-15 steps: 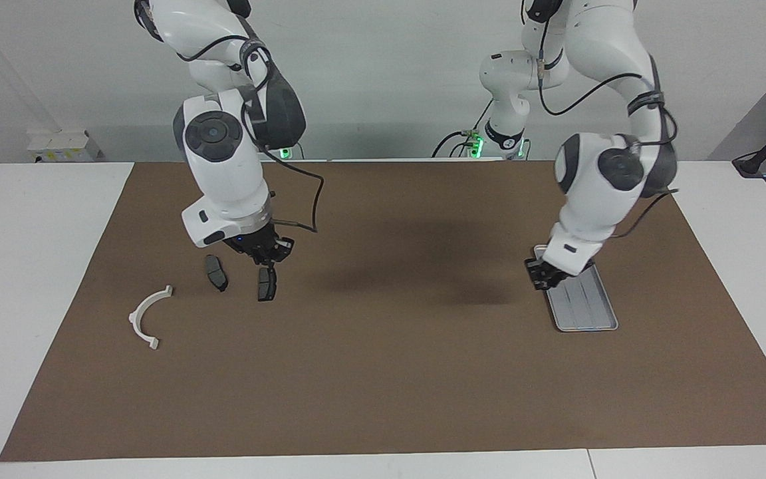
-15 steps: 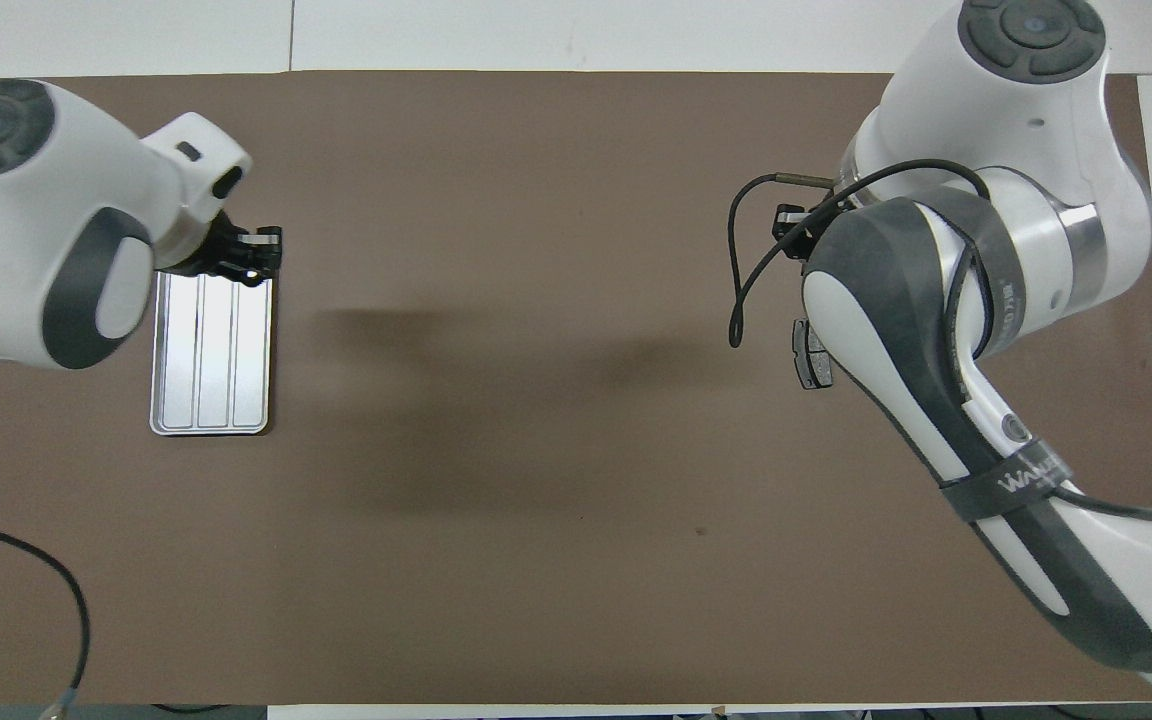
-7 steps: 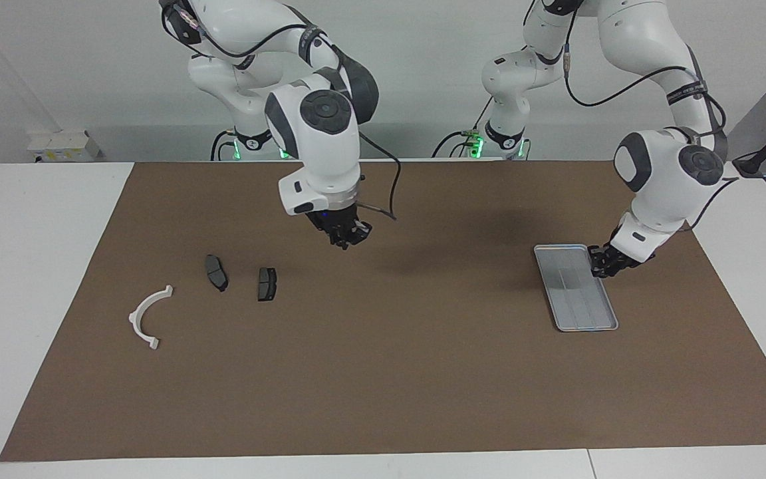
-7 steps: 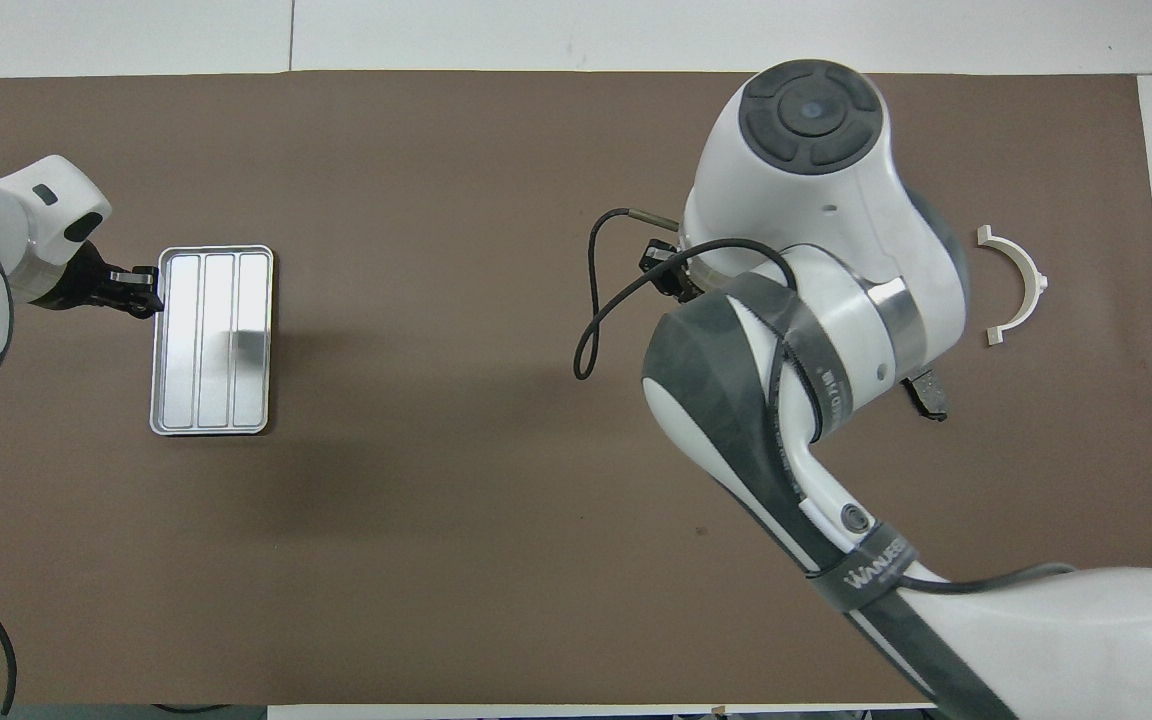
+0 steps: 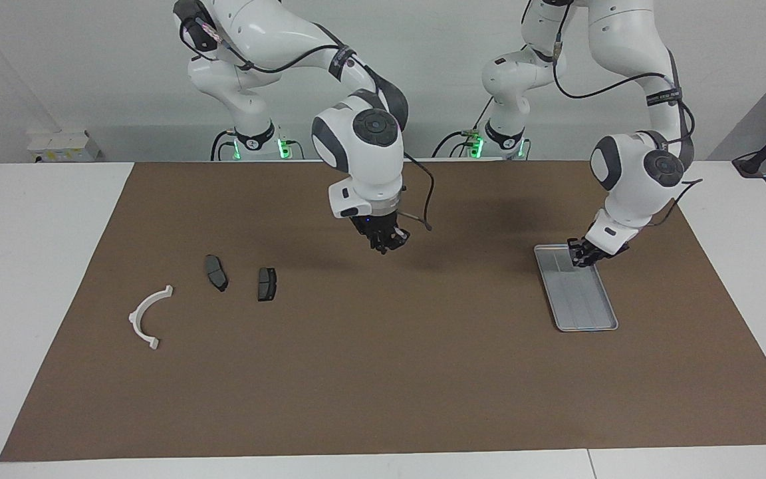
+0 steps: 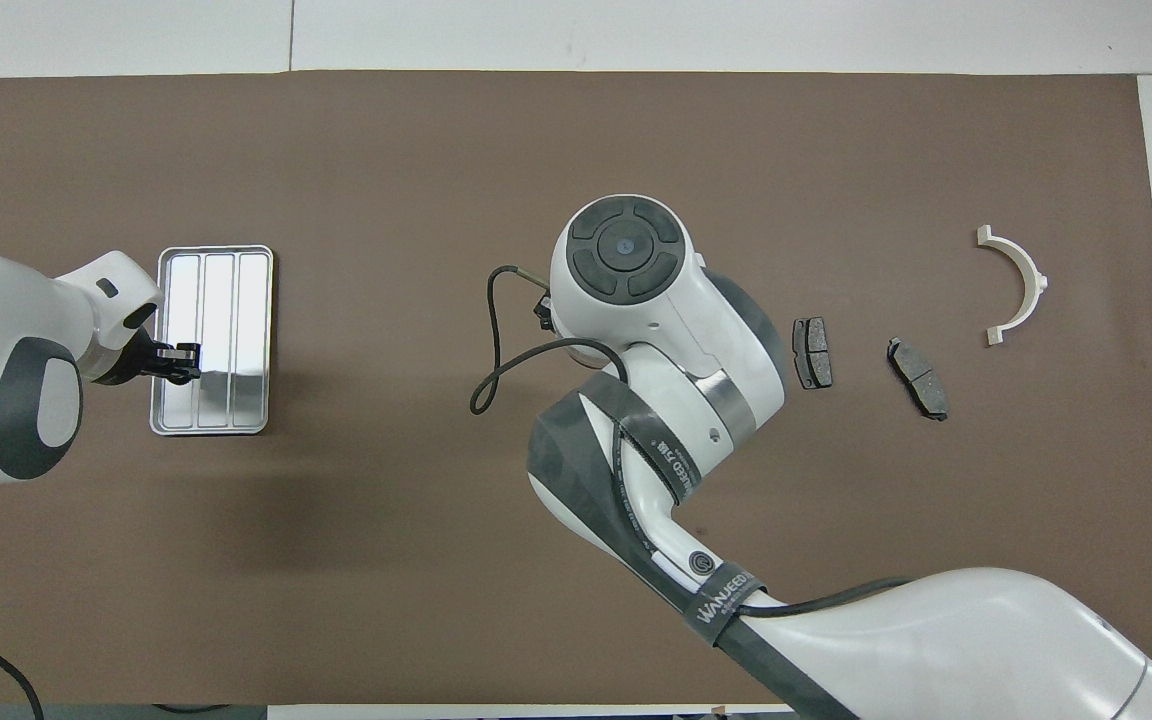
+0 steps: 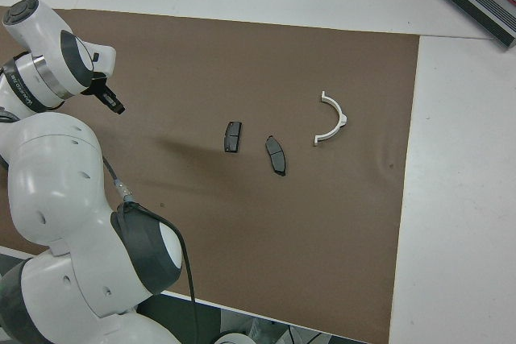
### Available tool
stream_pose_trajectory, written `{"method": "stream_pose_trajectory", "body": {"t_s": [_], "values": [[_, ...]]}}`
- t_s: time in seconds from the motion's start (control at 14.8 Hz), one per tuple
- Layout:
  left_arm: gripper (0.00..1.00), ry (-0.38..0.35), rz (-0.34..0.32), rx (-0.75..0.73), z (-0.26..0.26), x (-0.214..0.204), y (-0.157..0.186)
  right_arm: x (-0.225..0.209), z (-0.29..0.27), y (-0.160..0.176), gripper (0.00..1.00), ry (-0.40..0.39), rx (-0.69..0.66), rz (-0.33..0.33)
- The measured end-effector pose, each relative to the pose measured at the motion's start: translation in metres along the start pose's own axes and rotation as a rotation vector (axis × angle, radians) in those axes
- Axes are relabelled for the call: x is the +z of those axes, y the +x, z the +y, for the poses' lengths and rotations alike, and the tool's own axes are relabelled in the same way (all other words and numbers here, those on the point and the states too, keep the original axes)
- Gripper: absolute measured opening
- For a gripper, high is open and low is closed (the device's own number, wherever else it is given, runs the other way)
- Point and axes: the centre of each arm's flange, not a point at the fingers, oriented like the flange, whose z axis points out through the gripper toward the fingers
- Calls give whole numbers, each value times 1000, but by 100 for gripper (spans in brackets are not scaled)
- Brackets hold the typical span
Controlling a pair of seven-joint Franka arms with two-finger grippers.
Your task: Pick bearing gear from pile to tray
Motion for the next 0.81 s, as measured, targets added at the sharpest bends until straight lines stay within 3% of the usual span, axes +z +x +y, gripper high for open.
{"method": "stream_pose_trajectory", "body": {"t_s": [0.27,0.47,0.81], "values": [[35,-24,14,-5,9,12,-5,56,-26,-35,24,2,31,56],[35,-29,19,1,15,12,-4,101,-39,-51,24,13,23,59],[35,-37,37,3,19,17,-2,116,-44,-48,24,48,25,60]]}}
